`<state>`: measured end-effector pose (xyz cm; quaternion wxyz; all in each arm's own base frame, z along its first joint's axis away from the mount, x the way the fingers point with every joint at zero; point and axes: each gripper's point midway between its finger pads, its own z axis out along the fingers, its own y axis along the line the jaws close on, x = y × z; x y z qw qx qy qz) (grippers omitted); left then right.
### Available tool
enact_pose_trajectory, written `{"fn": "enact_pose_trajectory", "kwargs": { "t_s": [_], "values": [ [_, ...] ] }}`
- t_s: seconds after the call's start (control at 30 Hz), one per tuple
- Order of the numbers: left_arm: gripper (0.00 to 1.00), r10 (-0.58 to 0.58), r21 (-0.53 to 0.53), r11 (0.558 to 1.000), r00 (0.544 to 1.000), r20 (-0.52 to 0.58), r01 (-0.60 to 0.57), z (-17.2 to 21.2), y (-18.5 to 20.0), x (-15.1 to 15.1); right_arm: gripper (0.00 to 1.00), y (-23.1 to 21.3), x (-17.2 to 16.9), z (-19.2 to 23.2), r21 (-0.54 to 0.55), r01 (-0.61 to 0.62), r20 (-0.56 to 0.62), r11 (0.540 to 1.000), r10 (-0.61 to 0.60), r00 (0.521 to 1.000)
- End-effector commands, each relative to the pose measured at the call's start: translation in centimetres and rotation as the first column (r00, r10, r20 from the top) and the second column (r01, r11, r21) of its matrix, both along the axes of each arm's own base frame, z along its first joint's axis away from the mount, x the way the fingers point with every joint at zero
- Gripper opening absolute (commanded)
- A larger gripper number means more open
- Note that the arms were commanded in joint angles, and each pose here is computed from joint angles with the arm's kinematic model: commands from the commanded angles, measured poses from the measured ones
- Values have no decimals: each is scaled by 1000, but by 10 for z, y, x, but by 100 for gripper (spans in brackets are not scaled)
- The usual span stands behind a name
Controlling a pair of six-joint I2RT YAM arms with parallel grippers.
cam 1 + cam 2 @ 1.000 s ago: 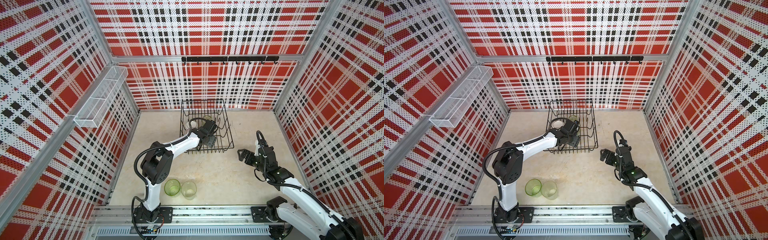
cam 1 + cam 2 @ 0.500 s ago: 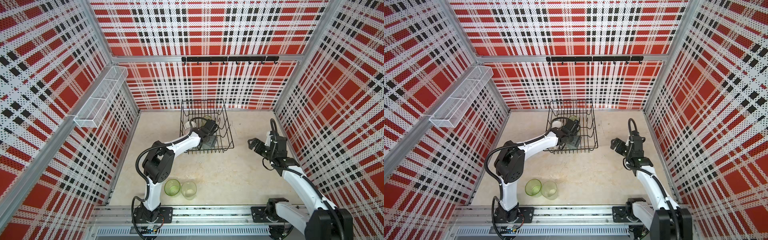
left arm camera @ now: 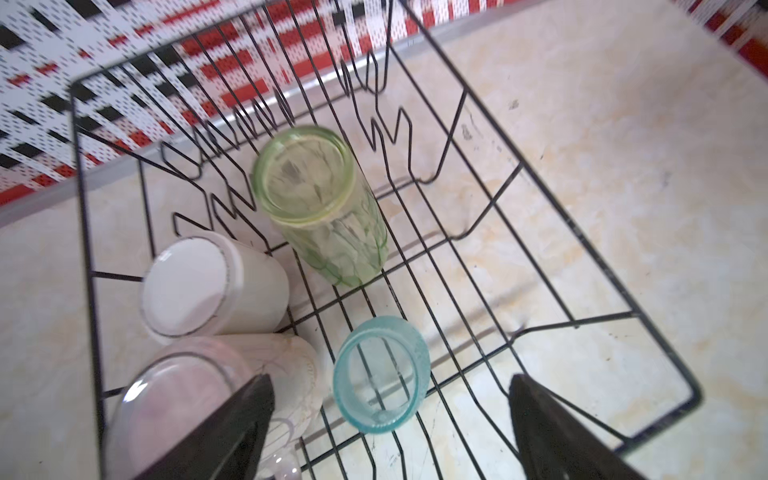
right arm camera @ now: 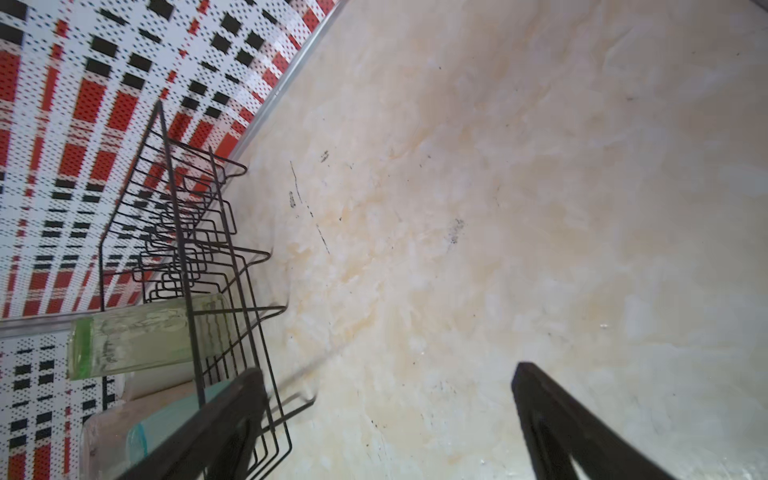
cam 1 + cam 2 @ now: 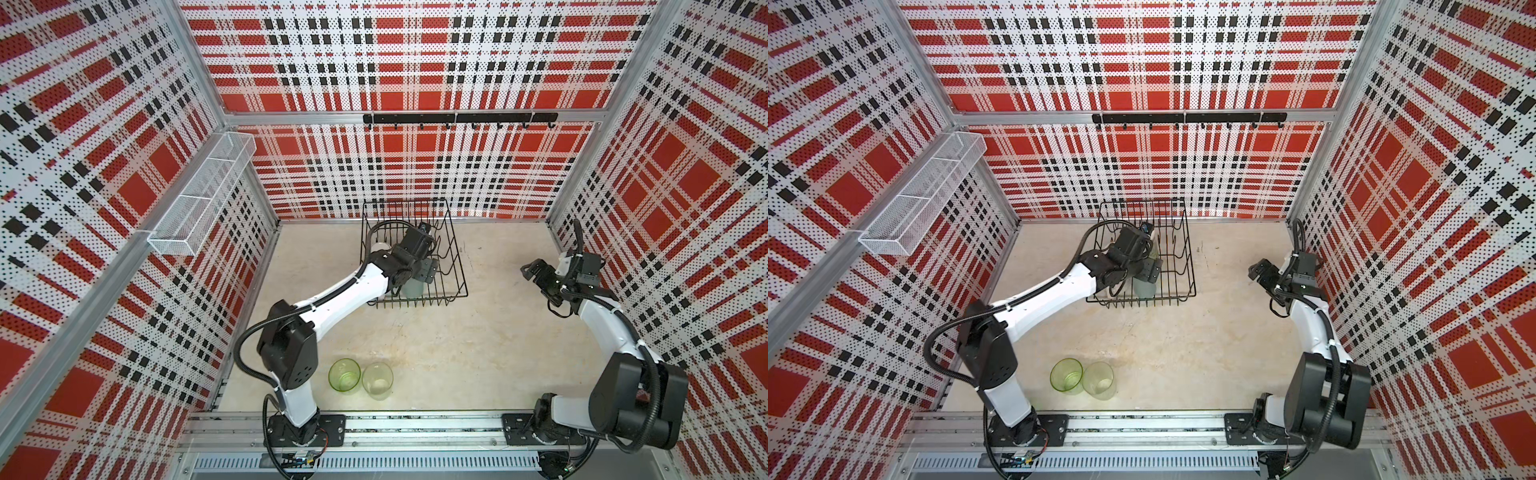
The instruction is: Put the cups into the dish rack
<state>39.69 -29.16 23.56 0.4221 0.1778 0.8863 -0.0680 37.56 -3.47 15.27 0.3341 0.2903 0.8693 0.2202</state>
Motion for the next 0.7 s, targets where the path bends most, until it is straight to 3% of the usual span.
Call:
{"fn": "enact_pose_trajectory", "kwargs": {
  "t_s": [0.0, 0.13, 0.37, 0.5, 0.67],
  "values": [
    [94, 80, -50, 996, 994, 70, -77, 39, 30, -11, 92, 22, -2, 3, 15, -121, -31, 992, 122, 992],
    [99, 155, -93, 985, 984, 92, -146, 47, 75, -19, 92, 68, -6, 15, -78, -247, -29, 966, 245, 969],
    [99, 377, -140, 918, 926, 21, -370, 8, 192, -29, 92, 192, -40, 58, -227, -499, 23, 836, 517, 856],
    [98, 463, -207, 867, 886, -1, -453, -5, 244, -37, 90, 263, -65, 85, -233, -625, 73, 745, 655, 753],
    [98, 543, -272, 802, 839, -42, -532, -28, 283, -45, 90, 346, -108, 90, -286, -748, 30, 599, 786, 618]
  ]
}}
